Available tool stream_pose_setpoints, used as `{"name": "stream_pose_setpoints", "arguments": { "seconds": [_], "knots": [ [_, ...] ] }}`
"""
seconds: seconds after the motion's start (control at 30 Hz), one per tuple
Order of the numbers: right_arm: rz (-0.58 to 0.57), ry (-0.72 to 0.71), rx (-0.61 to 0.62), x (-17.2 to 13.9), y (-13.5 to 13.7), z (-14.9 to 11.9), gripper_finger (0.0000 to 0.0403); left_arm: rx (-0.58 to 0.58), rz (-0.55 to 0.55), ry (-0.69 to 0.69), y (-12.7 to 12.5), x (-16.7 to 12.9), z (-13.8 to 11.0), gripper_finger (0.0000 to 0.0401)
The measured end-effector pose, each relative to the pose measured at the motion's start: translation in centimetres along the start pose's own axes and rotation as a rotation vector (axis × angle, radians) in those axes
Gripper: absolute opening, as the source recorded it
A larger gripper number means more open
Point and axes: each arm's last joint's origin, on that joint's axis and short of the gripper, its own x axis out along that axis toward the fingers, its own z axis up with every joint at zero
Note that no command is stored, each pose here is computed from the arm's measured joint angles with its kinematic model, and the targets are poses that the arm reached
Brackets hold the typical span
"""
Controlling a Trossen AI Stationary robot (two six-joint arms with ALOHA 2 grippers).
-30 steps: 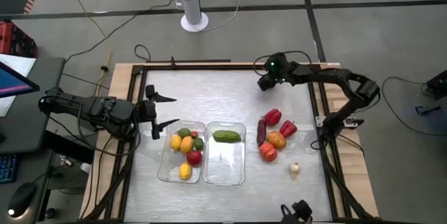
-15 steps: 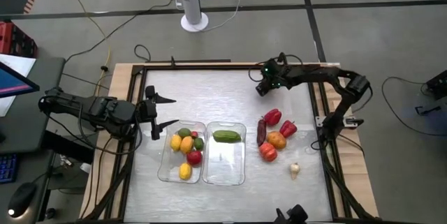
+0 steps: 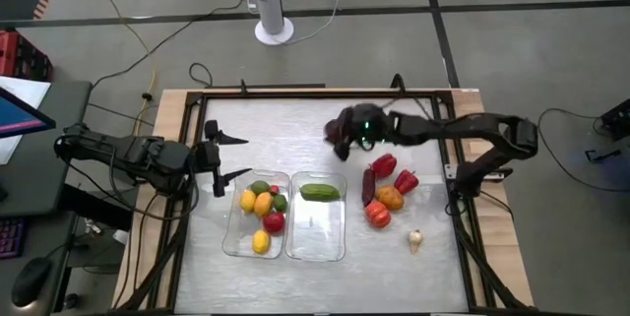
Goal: Sort produce into baskets
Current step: Put the apple into the left transparent bin, then put the top red bell pepper into the right transparent bin
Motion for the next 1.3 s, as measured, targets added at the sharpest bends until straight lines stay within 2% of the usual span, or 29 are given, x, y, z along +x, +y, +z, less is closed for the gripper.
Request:
{"name": "stream_pose_setpoints", "arguments": {
  "seconds": [0.13,0.23,0.37,0.53,0.63,0.77,0.93,1.03,1.17,1.3],
  "knots": [
    [0.218,-0.176,-0.087,-0.3,7.0,1.5,0.0333,0.013,0.001,-0.013,0.0,0.0,0.1,0.032],
    [0.317,-0.222,-0.161,0.4,11.3,1.8,0.0333,0.024,0.006,-0.037,0.1,0.0,0.4,0.032],
    [0.371,-0.258,-0.254,2.7,15.6,2.8,0.0336,0.018,0.018,-0.101,0.2,0.0,1.1,0.032],
    [0.384,-0.28,-0.369,6.7,19.1,3.5,0.0338,0.03,0.028,-0.148,0.3,-0.1,1.6,0.032],
    [0.374,-0.245,-0.393,8.8,20.0,3.9,0.0345,0.055,0.028,-0.141,0.3,-0.1,1.5,0.032],
    [0.386,-0.166,-0.407,10.7,19.9,4.2,0.0368,0.064,0.028,-0.139,0.3,-0.1,1.5,0.032],
    [0.428,-0.101,-0.405,11.0,19.7,4.4,0.0396,0.057,0.029,-0.144,0.3,-0.3,1.5,0.032],
    [0.329,0.003,-0.423,9.9,19.1,4.2,0.0394,0.039,0.027,-0.143,0.4,-0.3,1.4,0.032],
    [0.137,0.148,-0.466,6.5,18.3,4.4,0.0382,0.031,0.022,-0.122,0.3,-0.3,1.2,0.032],
    [-0.007,0.223,-0.497,3.4,17.5,3.5,0.0372,0.024,0.022,-0.123,0.3,-0.3,1.2,0.032]
  ]
}}
